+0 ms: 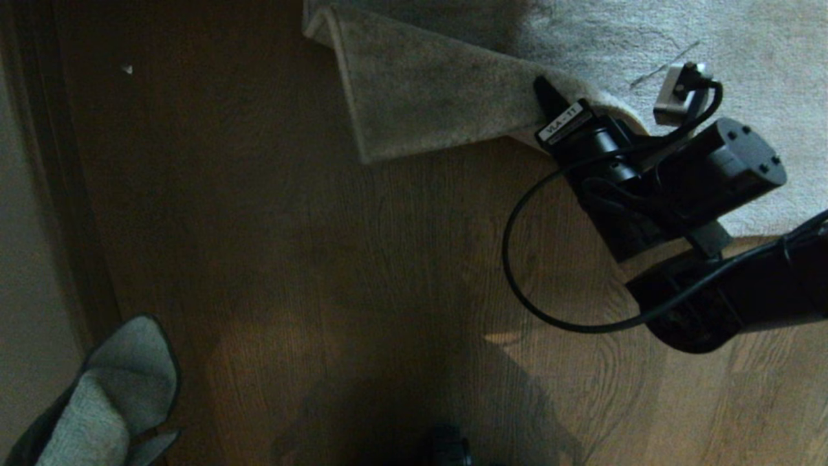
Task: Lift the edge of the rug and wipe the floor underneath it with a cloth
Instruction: Lay down the carpet
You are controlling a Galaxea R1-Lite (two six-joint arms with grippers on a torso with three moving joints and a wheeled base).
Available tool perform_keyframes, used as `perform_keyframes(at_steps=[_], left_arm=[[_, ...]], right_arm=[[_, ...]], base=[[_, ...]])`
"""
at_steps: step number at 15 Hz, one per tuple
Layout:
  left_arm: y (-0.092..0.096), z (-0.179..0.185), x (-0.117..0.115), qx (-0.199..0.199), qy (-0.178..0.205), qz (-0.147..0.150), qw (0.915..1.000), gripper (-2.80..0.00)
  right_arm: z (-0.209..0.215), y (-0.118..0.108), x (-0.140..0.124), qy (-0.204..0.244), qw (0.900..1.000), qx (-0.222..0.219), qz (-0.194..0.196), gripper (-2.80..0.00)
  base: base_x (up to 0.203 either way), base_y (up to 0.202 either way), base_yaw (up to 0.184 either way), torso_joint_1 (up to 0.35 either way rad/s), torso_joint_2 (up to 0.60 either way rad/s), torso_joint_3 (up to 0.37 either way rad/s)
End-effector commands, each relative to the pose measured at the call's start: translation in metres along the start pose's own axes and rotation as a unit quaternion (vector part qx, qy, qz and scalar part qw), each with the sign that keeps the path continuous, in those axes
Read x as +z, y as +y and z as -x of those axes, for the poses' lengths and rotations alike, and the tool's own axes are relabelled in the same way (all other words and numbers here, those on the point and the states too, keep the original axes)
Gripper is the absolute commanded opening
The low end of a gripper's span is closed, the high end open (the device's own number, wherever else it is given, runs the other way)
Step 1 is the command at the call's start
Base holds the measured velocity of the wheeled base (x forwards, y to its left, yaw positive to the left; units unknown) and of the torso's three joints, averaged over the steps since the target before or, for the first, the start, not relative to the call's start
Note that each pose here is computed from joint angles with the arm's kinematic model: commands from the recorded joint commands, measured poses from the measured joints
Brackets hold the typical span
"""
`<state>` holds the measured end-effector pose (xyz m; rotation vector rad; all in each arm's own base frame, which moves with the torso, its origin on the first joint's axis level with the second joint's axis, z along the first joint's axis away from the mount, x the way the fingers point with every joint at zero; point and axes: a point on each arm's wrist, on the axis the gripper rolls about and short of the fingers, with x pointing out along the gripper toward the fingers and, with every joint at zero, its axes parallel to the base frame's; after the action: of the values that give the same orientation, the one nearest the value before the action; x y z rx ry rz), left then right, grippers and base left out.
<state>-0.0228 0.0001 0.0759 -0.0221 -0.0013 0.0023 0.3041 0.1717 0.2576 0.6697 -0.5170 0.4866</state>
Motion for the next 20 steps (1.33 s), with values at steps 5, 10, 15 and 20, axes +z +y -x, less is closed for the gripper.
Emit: perform_keyframes(at_steps=[5,10,15,20], left_arm=[[0.0,0.0,0.0,0.001,-0.001,0.0,1.0,-2.8],[0.0,0.0,0.0,0.001,0.0,0.0,1.0,-2.8],[0.0,0.0,0.0,0.001,-0.001,0.0,1.0,-2.8],[0.0,0.0,0.0,0.0,-0.001,0.0,1.0,-2.8]], right_arm=[[-0.001,0.009,0.0,-0.02,1.0,0.016,-0.012,-2.8],[-0.006,0.017,0.005,-0.044,0.999,0.011,-0.016,-2.8],[-0.005,0.024,0.004,-0.046,0.999,0.011,-0.022,0.0],[-0.006,0.027,0.007,-0.06,0.998,-0.003,-0.031,0.0]], base=[[0.0,0.0,0.0,0.0,0.0,0.0],[0.0,0.0,0.0,0.0,0.0,0.0],[0.0,0.0,0.0,0.0,0.0,0.0],[0.0,0.0,0.0,0.0,0.0,0.0]])
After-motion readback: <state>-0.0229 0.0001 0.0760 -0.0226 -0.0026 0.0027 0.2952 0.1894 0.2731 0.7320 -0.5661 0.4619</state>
